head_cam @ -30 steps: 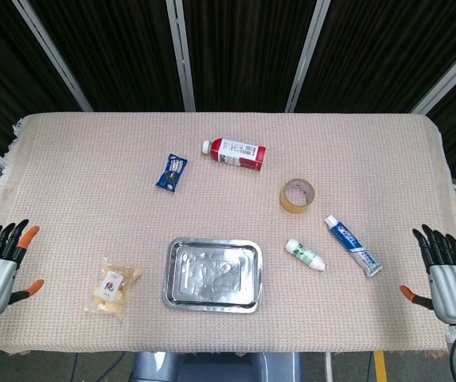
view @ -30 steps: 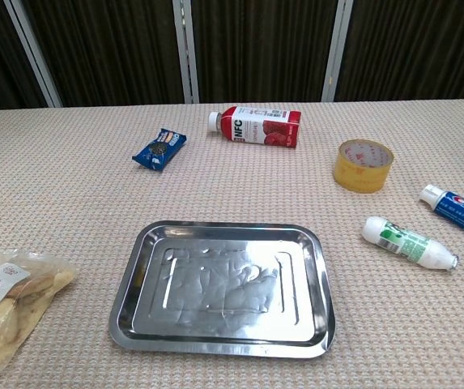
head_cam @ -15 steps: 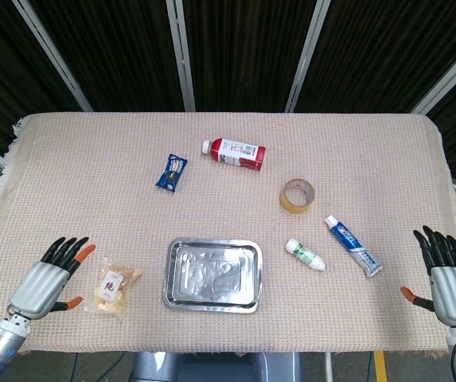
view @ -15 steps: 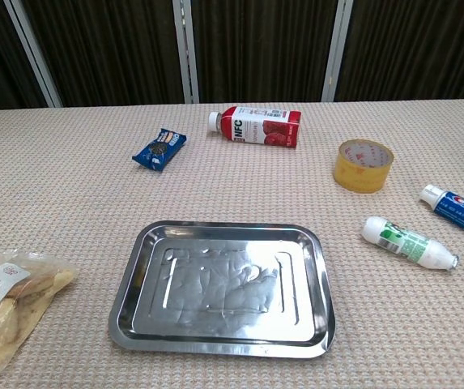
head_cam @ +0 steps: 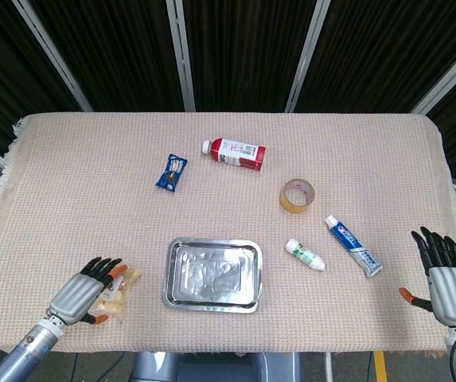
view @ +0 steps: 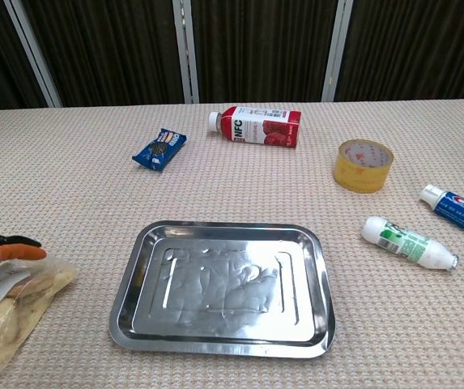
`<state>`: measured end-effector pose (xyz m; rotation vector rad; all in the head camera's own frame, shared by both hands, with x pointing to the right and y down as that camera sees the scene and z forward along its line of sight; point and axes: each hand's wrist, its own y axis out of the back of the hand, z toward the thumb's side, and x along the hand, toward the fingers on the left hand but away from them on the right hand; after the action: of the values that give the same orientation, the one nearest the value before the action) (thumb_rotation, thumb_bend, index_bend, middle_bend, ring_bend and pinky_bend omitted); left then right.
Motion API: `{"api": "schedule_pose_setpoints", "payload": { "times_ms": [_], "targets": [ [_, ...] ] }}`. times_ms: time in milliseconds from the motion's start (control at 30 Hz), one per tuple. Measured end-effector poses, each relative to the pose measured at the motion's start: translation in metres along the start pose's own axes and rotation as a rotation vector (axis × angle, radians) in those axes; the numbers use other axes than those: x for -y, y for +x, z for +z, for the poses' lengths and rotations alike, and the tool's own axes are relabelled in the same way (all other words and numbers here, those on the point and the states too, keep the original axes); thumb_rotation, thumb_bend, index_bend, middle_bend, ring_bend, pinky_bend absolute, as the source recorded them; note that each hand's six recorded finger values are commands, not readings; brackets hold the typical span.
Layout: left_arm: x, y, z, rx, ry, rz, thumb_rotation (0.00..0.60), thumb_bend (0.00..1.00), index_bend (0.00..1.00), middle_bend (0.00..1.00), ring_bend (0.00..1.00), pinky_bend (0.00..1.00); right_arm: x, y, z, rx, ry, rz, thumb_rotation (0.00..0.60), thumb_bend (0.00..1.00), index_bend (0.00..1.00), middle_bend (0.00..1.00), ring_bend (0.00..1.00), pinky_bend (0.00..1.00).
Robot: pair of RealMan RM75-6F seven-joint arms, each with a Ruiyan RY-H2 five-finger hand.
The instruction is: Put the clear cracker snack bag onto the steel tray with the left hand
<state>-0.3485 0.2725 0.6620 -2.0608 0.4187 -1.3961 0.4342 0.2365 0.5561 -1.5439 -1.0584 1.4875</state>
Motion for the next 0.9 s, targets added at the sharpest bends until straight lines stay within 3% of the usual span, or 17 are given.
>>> {"api": "schedule_pose_setpoints", "payload": {
  "times_ms": [100,233,333,633,800,900],
  "targets": [
    [0.007,0.008,0.001,-0.007,-0.009,-0.013,0.588,0.10,0.16,0.01,0.02,0.06,0.001,0.000,-0.001,0.005,0.001,0.005,0.600,0.00,0.00,0.00,0.00,0.00],
    [0.008,0.015,0.005,-0.005,-0.022,-0.002,0.598,0.26,0.43,0.21,0.26,0.34,0.002,0.000,-0.001,0.009,0.000,0.010,0.600,0.00,0.00,0.00,0.00,0.00],
    [0.001,0.018,0.009,0.010,-0.030,0.043,0.600,0.34,0.51,0.32,0.36,0.43,0.002,0.001,-0.001,0.007,0.002,0.011,0.600,0.00,0.00,0.00,0.00,0.00],
    [-0.054,0.025,0.021,0.105,-0.154,0.329,0.600,0.35,0.53,0.43,0.42,0.47,0.002,-0.001,0.000,0.002,-0.001,0.008,0.600,0.00,0.00,0.00,0.00,0.00],
    [-0.082,0.041,0.035,0.165,-0.139,0.401,0.600,0.34,0.52,0.42,0.41,0.46,-0.001,-0.002,0.003,-0.012,0.002,0.001,0.600,0.00,0.00,0.00,0.00,0.00],
    [-0.086,0.053,0.046,0.197,-0.123,0.393,0.600,0.34,0.51,0.40,0.39,0.46,-0.002,-0.003,0.005,-0.022,0.002,-0.003,0.600,0.00,0.00,0.00,0.00,0.00]
  ]
}}
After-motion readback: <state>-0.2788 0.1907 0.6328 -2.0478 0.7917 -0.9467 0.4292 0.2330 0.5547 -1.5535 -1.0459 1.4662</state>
